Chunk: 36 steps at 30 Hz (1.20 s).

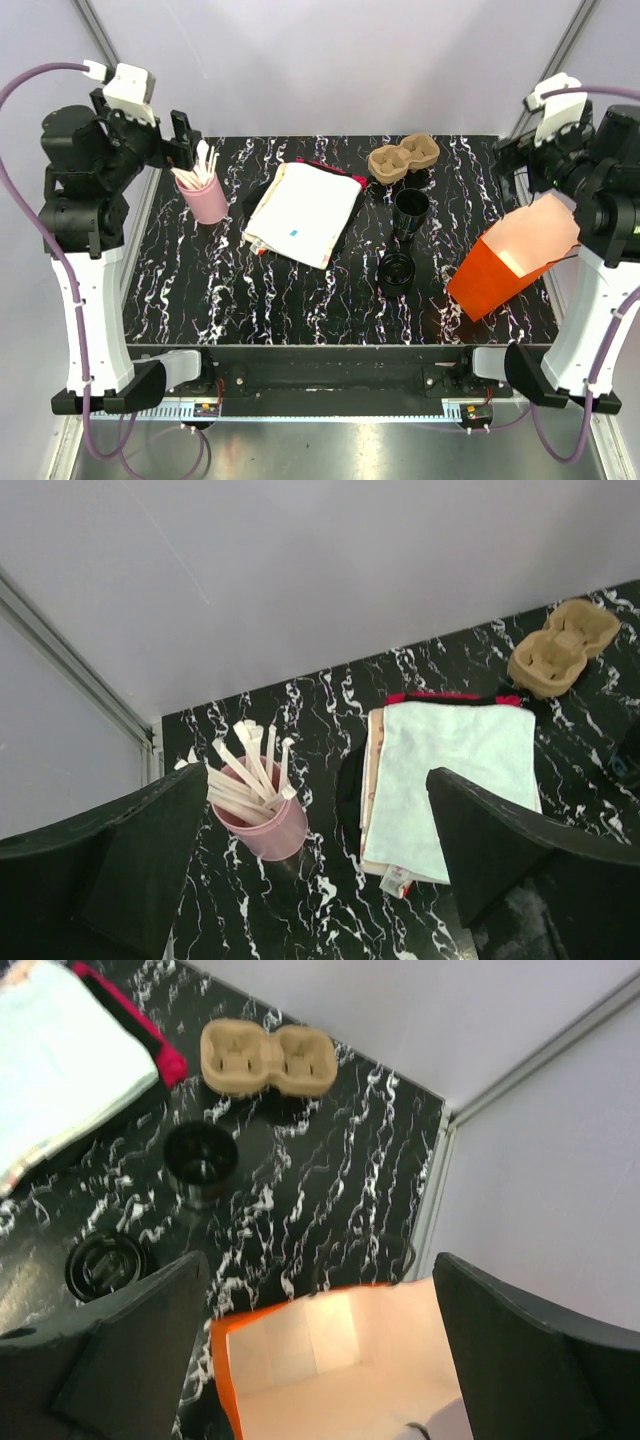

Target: Pack the takeout coffee

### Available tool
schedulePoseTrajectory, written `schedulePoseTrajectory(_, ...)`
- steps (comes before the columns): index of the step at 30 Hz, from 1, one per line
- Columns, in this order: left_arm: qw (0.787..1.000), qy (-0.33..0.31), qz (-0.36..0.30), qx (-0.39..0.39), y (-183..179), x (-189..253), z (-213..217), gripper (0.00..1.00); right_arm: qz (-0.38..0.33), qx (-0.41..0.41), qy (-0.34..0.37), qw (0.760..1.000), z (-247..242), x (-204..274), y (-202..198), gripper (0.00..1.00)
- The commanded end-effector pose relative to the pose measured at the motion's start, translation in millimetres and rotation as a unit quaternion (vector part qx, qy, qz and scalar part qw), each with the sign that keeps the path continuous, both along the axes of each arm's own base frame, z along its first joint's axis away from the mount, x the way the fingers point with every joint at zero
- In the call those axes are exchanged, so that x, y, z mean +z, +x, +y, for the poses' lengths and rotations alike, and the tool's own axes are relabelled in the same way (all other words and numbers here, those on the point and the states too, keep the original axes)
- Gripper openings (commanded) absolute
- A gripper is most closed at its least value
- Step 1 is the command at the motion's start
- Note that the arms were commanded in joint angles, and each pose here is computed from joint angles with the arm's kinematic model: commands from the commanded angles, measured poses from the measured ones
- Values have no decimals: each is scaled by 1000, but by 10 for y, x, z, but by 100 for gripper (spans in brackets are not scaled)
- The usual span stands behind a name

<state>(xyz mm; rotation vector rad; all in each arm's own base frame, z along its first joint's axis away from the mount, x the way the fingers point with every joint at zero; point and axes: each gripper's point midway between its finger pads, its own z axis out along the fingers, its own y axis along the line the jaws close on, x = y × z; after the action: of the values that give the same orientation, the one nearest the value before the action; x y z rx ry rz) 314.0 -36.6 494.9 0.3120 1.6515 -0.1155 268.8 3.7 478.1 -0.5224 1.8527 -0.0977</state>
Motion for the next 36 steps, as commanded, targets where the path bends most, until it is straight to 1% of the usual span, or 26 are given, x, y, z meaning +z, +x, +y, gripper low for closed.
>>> schedulePoseTrajectory(1, 999, 30, 9, -18, 66, -203, -20, 99, 78, -24, -59, 995, -165, -408, -432, 100)
schedulePoseTrajectory(3, 999, 40, 17, -22, 71, -303, -17, 99, 102, -33, -67, 992, -211, -561, -477, 100)
schedulePoseTrajectory(4, 998, 42, 31, -24, 97, -431, -19, 99, 116, -41, -73, 990, -248, -655, -531, 100)
schedulePoseTrajectory(6, 997, 49, 41, -33, 110, -549, -32, 99, 134, -37, -80, 987, -256, -769, -594, 100)
schedulePoseTrajectory(9, 995, 51, 70, -39, 171, -850, -43, 99, 162, -32, -88, 982, -263, -962, -695, 100)
schedulePoseTrajectory(11, 995, 53, 76, -42, 191, -938, -53, 99, 183, -30, -96, 978, -278, -1098, -755, 100)
schedulePoseTrajectory(14, 993, 57, 93, -53, 216, -1121, -103, 99, 203, -29, -107, 973, -310, -1237, -834, 100)
schedulePoseTrajectory(17, 989, 71, 108, -78, 209, -1307, -267, 99, 215, -10, -106, 971, -259, -1325, -893, 100)
schedulePoseTrajectory(18, 986, 78, 121, -83, 214, -1425, -312, 99, 214, 8, -101, 972, -196, -1336, -904, 100)
schedulePoseTrajectory(20, 981, 115, 130, -90, 222, -1577, -455, 99, 207, 29, -92, 974, -118, -1315, -917, 100)
schedulePoseTrajectory(21, 976, 134, 142, -94, 242, -1731, -510, 99, 201, 45, -82, 975, -45, -1293, -920, 100)
schedulePoseTrajectory(27, 954, 222, 168, -116, 342, -2299, -958, 99, 168, 71, -66, 981, 78, -1127, -893, 100)
schedulePoseTrajectory(32, 933, 254, 198, -161, 402, -2648, -1330, 99, 141, 93, -53, 984, 186, -969, -915, 100)
schedulePoseTrajectory(33, 925, 267, 213, -168, 428, -2798, -1389, 99, 131, 95, -54, 985, 194, -911, -923, 100)
schedulePoseTrajectory(35, 916, 288, 223, -172, 444, -2935, -1493, 99, 122, 101, -51, 986, 222, -854, -930, 100)
schedulePoseTrajectory(36, 908, 298, 241, -170, 480, -3105, -1529, 99, 116, 102, -49, 987, 234, -813, -934, 100)
